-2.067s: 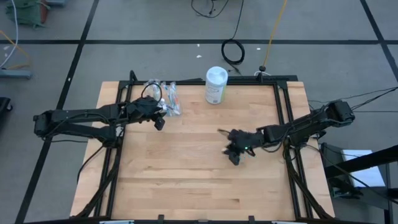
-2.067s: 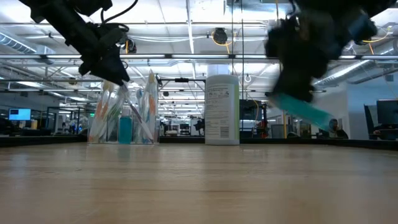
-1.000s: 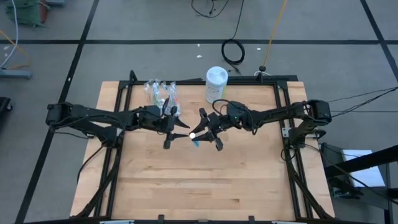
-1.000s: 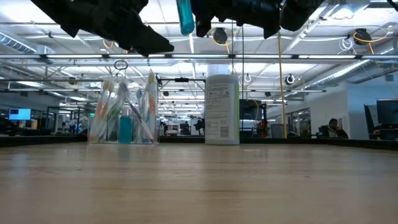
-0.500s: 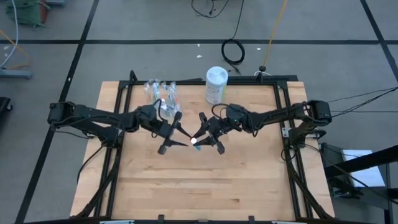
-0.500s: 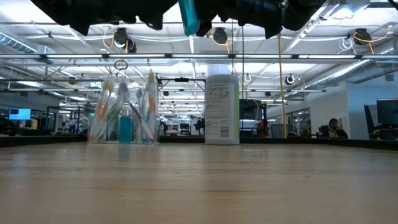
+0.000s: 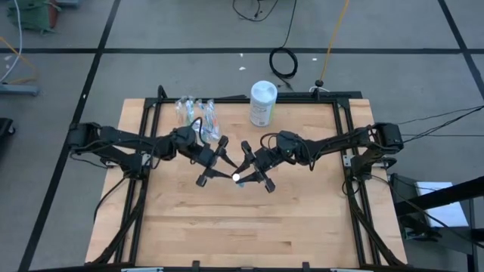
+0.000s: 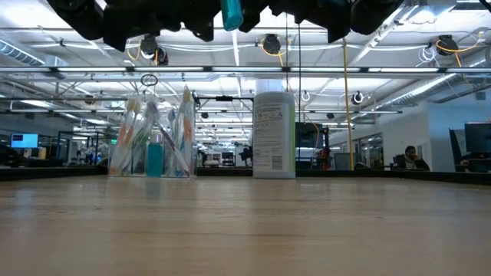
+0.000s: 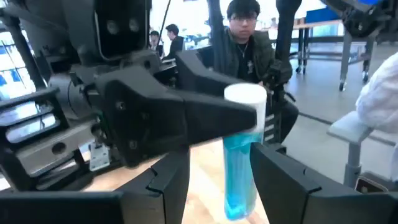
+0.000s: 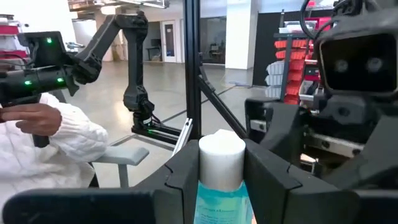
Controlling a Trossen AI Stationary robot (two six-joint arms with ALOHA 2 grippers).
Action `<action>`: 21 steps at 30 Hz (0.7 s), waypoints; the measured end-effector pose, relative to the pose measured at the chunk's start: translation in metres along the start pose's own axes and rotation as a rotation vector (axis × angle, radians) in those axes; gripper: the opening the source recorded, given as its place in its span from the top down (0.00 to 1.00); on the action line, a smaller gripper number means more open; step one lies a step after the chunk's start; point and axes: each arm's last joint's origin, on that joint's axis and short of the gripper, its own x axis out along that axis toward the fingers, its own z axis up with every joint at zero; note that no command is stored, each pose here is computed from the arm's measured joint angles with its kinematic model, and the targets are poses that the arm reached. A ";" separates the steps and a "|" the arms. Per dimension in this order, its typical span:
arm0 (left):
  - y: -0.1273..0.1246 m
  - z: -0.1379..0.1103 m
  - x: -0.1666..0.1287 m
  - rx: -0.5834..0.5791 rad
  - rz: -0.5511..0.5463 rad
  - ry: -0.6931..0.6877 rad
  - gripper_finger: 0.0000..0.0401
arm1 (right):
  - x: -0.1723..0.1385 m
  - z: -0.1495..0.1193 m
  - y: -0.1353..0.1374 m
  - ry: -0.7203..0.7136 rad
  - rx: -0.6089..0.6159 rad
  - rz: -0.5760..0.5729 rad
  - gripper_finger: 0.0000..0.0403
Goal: Pick & Place toothbrushing station
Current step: Put the mouthwash into the middle of the transparent organizer
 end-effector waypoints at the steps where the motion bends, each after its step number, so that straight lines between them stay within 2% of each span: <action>1: 0.001 0.001 0.000 -0.009 0.002 -0.004 0.56 | 0.000 0.000 0.001 0.000 0.000 0.002 0.76; 4: 0.005 0.003 -0.001 -0.034 0.004 -0.006 0.56 | 0.001 0.000 0.002 0.001 0.001 0.007 0.76; 7: 0.001 0.003 0.001 -0.015 -0.087 -0.024 0.56 | 0.001 0.000 0.002 -0.002 -0.011 0.007 0.75; 9: -0.001 0.002 0.003 -0.018 -0.107 -0.022 0.56 | 0.001 0.000 0.002 0.003 -0.025 0.026 0.75; 18: -0.002 0.003 0.004 0.001 -0.101 -0.027 0.56 | 0.001 0.000 0.003 -0.003 -0.035 0.032 0.75; 21: -0.001 0.002 0.004 -0.032 -0.053 -0.012 0.56 | 0.001 0.001 0.003 -0.007 -0.037 0.031 0.75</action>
